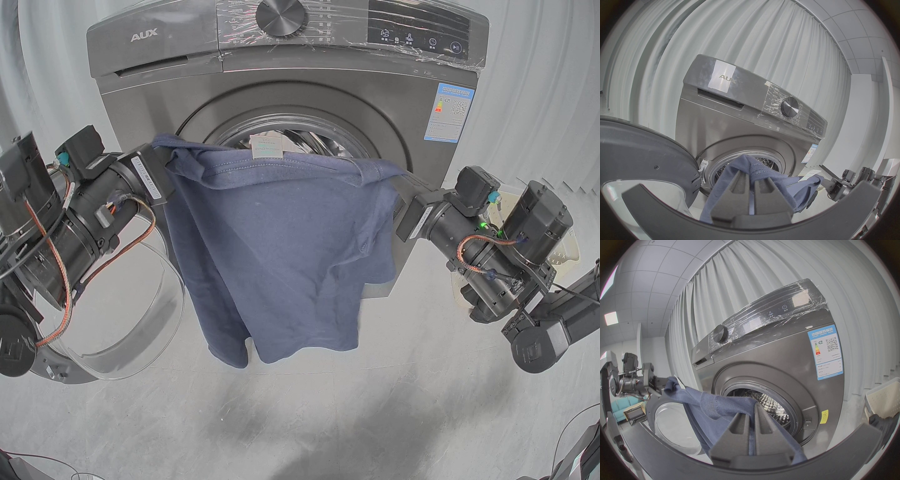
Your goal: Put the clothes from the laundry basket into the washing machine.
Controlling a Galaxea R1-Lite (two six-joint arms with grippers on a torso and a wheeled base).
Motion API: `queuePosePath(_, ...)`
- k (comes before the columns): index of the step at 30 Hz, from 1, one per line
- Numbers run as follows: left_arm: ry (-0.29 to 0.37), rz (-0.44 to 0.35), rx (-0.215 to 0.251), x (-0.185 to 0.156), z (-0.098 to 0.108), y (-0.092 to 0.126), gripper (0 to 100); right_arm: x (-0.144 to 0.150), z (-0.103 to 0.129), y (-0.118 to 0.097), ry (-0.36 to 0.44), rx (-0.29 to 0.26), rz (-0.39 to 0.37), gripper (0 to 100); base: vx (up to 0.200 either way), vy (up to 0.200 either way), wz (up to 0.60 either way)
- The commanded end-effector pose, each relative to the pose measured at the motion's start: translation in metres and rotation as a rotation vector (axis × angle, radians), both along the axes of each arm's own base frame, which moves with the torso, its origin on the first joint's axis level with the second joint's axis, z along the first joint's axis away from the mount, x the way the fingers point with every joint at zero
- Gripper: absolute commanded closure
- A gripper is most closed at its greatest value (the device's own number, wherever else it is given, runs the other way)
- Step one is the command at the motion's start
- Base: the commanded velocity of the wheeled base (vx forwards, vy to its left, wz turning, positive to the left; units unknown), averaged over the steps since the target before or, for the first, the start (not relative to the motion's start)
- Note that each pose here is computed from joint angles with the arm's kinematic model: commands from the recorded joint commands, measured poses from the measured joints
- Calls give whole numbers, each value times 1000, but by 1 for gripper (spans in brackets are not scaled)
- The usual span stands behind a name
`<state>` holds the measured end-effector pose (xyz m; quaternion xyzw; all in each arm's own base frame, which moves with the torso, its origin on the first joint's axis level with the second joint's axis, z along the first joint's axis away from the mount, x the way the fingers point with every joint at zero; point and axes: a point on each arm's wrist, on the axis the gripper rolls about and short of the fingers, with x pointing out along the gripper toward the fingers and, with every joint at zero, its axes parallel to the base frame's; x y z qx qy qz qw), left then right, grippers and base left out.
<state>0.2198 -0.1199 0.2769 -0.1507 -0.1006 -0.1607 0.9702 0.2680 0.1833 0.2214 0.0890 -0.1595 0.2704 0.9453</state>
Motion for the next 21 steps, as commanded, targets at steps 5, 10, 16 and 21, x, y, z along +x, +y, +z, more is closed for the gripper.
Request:
queuePosePath(5,-3,4,-2,1,1,-1,100,11,7,-10,-32,-16,-46,100,0,0,0)
queuePosePath(10,-1,4,0,2,0,-1,100,14,18,-11,-65,4,-53,100,0,0,0)
queuePosePath(16,-1,-5,0,1,0,-4,100,14,20,-11,-59,1,-52,100,0,0,0)
queuePosePath(21,-1,-8,0,2,0,-4,100,12,19,-8,-58,4,-47,100,0,0,0)
